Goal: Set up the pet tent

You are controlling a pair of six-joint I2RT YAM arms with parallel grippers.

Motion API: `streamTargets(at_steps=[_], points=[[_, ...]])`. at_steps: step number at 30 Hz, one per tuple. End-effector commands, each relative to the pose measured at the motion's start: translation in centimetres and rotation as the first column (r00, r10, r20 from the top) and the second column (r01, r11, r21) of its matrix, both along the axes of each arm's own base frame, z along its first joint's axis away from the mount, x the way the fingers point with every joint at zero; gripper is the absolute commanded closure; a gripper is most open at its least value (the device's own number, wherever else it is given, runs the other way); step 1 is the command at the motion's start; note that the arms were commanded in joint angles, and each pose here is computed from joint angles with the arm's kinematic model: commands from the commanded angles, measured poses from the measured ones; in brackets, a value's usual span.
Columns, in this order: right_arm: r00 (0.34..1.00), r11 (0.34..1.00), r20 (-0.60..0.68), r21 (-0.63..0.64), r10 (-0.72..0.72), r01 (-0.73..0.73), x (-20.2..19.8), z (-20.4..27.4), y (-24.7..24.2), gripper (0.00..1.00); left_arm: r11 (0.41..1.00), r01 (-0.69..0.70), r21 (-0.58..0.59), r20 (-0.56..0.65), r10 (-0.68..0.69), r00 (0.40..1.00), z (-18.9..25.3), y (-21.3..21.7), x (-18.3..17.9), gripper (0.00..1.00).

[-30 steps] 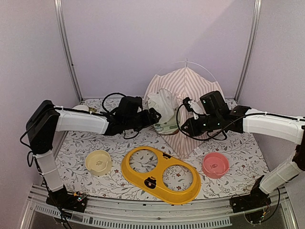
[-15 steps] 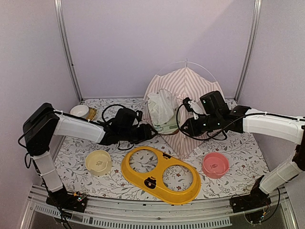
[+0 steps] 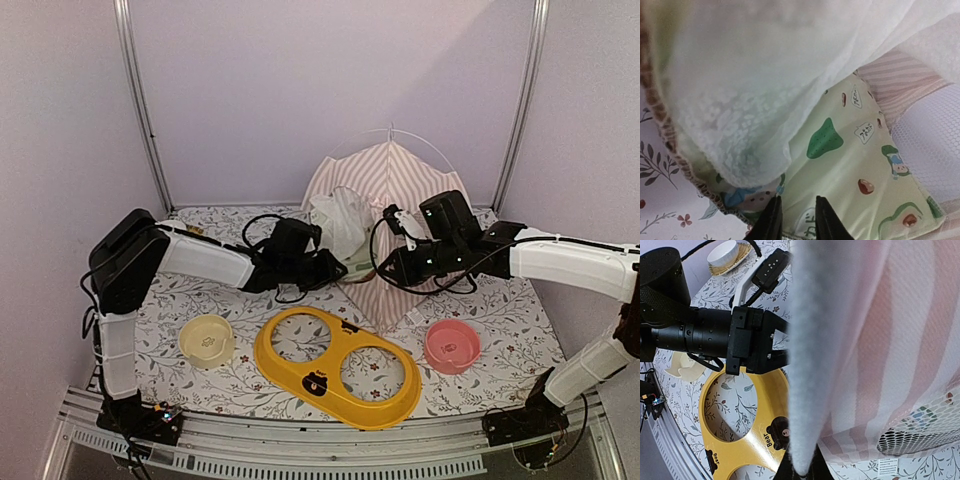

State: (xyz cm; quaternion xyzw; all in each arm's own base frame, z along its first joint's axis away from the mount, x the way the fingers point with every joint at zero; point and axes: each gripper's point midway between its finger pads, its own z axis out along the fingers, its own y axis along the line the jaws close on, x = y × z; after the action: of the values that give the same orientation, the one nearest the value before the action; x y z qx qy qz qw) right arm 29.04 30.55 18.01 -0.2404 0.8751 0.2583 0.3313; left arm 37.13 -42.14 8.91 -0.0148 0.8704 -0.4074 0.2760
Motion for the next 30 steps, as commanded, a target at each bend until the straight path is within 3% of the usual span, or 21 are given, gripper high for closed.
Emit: streamTargets(at_steps=[1,9,18,24,30], points=[[0.998,0.999,-0.061,-0.003,0.035,-0.036,-1.2,-0.6,0.2,0.99,1.0,0.014,-0.013,0.007,-0.014,1.0,0.7,-0.9,0.4,0.83],[0.998,0.999,-0.057,-0.006,0.037,-0.037,-1.0,-0.6,0.3,1.0,1.0,0.018,-0.011,0.013,-0.018,1.0,1.7,-0.8,0.3,0.85],[0.998,0.999,-0.059,-0.012,0.038,-0.039,-1.0,-0.8,0.4,1.0,1.0,-0.009,0.015,0.011,0.009,1.0,2.6,3.0,-2.6,0.52],[0.997,0.999,-0.063,-0.006,0.043,-0.044,-0.8,-0.9,0.7,1.0,1.0,-0.006,0.002,-0.025,0.006,1.0,1.1,3.4,-3.1,0.52],[0.997,0.999,-0.064,-0.007,0.043,-0.044,-0.8,-0.8,0.7,1.0,1.0,-0.008,-0.023,-0.017,0.008,1.0,0.9,1.9,-1.3,0.48]])
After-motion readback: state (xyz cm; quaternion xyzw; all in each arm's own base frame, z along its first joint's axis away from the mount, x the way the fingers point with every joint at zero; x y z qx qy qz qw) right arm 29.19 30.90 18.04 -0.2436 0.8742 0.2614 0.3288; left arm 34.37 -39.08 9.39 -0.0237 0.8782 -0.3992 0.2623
